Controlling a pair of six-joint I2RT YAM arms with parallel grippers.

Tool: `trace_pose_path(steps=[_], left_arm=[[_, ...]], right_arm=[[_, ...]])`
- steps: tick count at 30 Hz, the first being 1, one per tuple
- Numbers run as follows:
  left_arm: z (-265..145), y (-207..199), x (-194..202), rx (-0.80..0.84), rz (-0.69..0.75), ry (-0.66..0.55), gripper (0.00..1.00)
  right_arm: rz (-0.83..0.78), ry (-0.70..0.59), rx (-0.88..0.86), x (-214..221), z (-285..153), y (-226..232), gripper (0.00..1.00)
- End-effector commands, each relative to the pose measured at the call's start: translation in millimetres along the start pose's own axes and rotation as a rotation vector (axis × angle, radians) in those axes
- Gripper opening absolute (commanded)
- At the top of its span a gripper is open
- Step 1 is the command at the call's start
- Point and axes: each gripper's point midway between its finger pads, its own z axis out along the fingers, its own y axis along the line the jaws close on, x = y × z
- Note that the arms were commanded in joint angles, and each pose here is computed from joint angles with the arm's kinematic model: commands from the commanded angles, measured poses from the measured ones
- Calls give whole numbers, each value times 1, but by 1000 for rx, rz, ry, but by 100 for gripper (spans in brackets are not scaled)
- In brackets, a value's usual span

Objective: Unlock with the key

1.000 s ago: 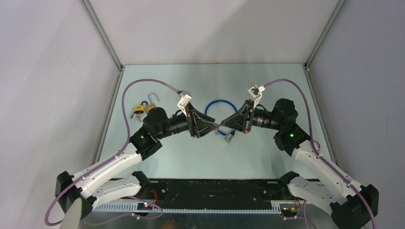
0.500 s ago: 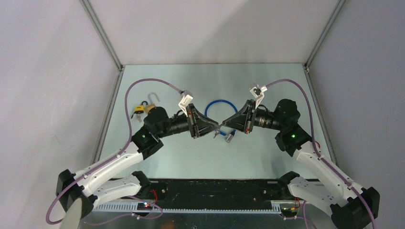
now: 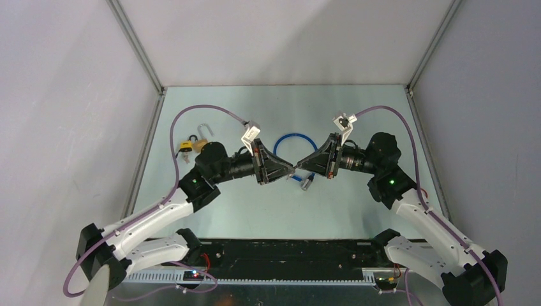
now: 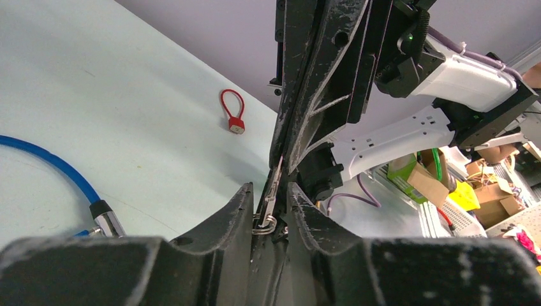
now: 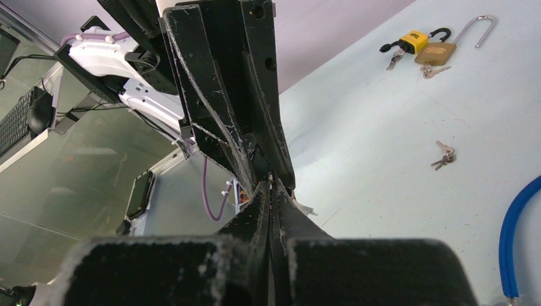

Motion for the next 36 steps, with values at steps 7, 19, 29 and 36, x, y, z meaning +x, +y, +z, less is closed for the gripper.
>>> trace_pose_path(steps=[7, 19, 29, 36], left_arm=[[0, -5, -2, 33, 4, -5, 25], [-2, -8, -1, 47, 13, -12, 0], [-14, 36, 9, -160, -79, -87, 0], [-33, 99, 37, -390, -303, -119, 0]], right_arm=[[-72, -56, -25, -24, -2, 15, 0], [-60, -64, -18, -26, -1, 13, 0], [84, -136, 339, -25, -11, -55, 50], [276, 34, 828, 28, -39, -145, 71]])
